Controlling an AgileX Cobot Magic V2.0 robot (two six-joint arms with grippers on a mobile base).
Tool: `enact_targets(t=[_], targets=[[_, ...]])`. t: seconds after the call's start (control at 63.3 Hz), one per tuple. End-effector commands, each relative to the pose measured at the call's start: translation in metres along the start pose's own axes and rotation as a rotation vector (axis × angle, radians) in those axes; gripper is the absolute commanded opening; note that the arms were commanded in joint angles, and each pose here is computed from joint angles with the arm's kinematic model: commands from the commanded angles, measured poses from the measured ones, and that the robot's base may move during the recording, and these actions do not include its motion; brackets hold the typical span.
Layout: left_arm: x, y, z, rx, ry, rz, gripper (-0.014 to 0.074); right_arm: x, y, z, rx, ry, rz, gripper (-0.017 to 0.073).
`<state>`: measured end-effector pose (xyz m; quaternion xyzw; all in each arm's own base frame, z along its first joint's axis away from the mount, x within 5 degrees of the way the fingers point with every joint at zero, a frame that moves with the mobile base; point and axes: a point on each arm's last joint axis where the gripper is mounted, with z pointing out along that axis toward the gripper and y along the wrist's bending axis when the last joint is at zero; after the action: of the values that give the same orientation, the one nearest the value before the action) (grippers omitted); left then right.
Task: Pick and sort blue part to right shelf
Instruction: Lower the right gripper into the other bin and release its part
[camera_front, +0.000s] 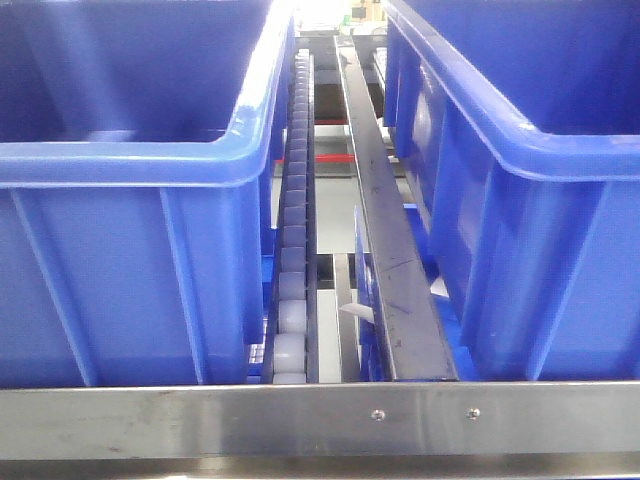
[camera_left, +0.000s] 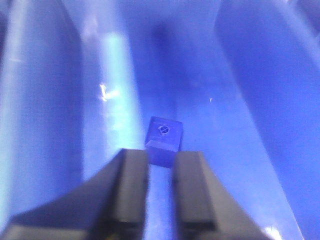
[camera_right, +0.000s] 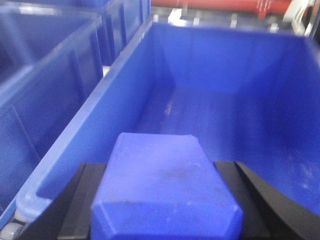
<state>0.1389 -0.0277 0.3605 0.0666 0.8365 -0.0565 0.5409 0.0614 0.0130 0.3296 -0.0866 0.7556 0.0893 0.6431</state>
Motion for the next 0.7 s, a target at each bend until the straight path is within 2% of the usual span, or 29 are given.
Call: enact_targets(t=[0.0, 0.253, 0.379, 0.537, 0.585, 0.68], targets=[[-0.009, 0.0, -0.02, 0.004, -0.157, 0.008, 0.0157, -0.032, 0.003, 0.011, -0.008, -0.064, -0.008, 0.0215], [0.009, 0.002, -0.044, 0.005, -0.219, 0.006, 0.0134, -0.083, 0.005, 0.068, 0.058, 0.235, -0.006, 0.0215], [0.012, 0.002, -0.049, 0.005, -0.223, 0.006, 0.0134, -0.092, 0.0, 0.102, 0.125, 0.401, 0.013, 0.0215], [0.013, 0.002, -0.051, 0.004, -0.224, 0.005, 0.0134, -0.088, -0.026, 0.142, 0.238, 0.54, 0.078, 0.0215], [0.013, 0.002, -0.052, 0.004, -0.226, 0.005, 0.0134, -0.083, -0.039, 0.155, 0.257, 0.577, 0.062, 0.0215], [0.013, 0.002, -0.052, 0.004, -0.226, 0.005, 0.0134, -0.071, -0.054, 0.176, 0.246, 0.645, 0.033, 0.0215]])
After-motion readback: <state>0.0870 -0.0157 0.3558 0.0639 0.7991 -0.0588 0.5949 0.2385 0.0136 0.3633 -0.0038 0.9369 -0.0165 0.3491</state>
